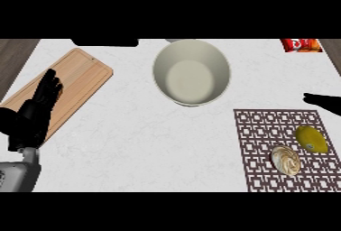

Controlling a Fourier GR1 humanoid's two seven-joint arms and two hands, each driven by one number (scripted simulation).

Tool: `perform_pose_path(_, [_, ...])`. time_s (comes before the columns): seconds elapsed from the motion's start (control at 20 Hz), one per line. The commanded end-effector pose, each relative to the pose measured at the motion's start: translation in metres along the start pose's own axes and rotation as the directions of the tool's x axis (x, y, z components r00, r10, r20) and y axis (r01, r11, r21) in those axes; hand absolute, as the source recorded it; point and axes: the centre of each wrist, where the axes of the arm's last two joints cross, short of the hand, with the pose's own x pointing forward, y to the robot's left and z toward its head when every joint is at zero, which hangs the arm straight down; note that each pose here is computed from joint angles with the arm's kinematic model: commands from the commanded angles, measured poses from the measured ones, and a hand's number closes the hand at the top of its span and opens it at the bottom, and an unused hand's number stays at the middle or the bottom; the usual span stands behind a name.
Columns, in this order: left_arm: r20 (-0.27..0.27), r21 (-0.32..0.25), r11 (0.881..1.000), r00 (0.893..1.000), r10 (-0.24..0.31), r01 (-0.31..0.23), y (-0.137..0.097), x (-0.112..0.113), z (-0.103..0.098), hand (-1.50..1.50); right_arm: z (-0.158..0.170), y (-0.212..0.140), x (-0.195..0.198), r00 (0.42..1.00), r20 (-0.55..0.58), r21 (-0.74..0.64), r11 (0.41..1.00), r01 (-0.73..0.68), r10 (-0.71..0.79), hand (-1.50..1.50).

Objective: Pick the cupcake from the placemat and place it in the bowl

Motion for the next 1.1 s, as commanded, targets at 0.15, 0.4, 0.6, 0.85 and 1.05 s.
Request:
perform_pose_path(0.15, [0.006,-0.009,1.0,1.0,0.004,-0.004,-0.013,-0.004,0.003,0.0,-0.043,0.035,0.004,0.992,-0.074,0.212,0.974,-0.086,0.103,-1.5])
perform_pose_path(0.4, [-0.004,0.001,1.0,1.0,-0.006,0.006,0.001,-0.004,0.001,0.0,-0.045,0.034,-0.015,0.988,-0.079,0.289,0.952,-0.104,0.132,-1.5])
perform_pose_path(0.6, [0.003,0.012,1.0,1.0,0.009,-0.009,0.005,0.008,-0.004,0.0,-0.047,0.059,0.014,0.978,-0.056,0.21,0.96,-0.187,0.202,-1.5])
perform_pose_path(0.85, [-0.006,0.022,1.0,1.0,0.01,-0.01,-0.013,0.009,0.018,0.0,-0.046,0.057,-0.005,0.966,-0.031,0.106,0.962,-0.252,0.257,-1.5])
perform_pose_path(1.05, [0.001,0.024,1.0,1.0,0.004,-0.004,0.019,0.009,0.004,0.0,-0.066,0.081,0.001,0.976,-0.045,0.127,0.97,-0.206,0.213,-1.5])
